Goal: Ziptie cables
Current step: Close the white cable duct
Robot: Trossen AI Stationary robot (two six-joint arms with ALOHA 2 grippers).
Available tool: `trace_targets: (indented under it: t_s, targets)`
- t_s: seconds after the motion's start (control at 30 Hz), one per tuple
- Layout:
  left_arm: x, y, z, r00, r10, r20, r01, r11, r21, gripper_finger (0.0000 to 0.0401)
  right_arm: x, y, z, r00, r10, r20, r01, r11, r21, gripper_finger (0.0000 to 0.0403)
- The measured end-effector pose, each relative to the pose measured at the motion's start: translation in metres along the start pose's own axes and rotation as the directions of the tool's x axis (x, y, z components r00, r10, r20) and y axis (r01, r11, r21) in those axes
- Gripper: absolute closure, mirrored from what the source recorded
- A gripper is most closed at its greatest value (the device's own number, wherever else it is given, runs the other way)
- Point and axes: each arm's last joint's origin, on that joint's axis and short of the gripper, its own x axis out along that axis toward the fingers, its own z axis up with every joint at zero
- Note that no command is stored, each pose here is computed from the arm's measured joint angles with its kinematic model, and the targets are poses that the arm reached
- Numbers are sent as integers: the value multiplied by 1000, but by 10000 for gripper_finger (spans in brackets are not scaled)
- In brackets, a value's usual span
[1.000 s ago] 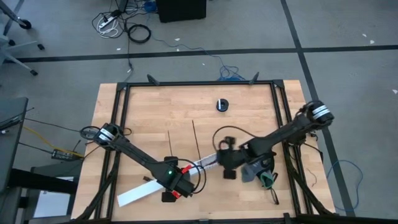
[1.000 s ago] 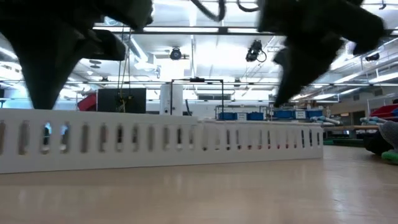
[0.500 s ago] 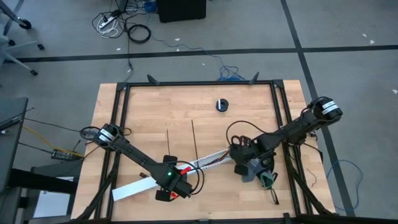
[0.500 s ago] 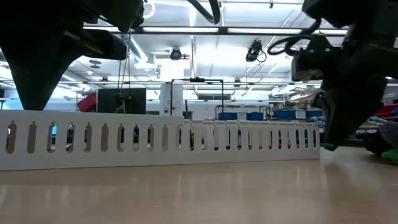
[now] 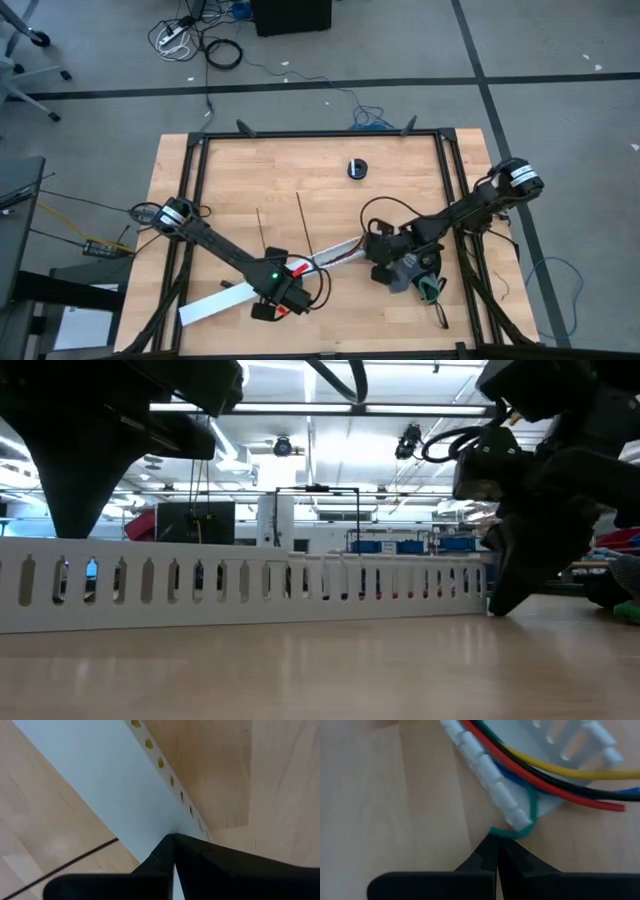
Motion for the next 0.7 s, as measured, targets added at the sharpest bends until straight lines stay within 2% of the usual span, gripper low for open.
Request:
trace_targets:
  t_s: [0.17, 0.33, 0.57, 0.7]
  targets:
    - [1, 4, 3, 1000, 11, 21, -12, 1000, 8, 401, 10, 4, 4, 998, 50, 45, -49, 999, -16, 403]
    - [2, 9, 6, 999, 15, 43, -15, 1000, 12, 401, 3, 11, 6, 993, 95, 65, -91, 993, -72, 403]
    - [2, 9, 5, 1000, 13, 27, -13, 1000, 14, 401, -44, -7, 3, 986, -150, 68, 151, 988, -11, 403]
    - [2, 9, 3, 1000, 18, 13, -19, 999, 34, 401, -51, -23, 8, 962, -262, 79, 259, 965, 49, 403]
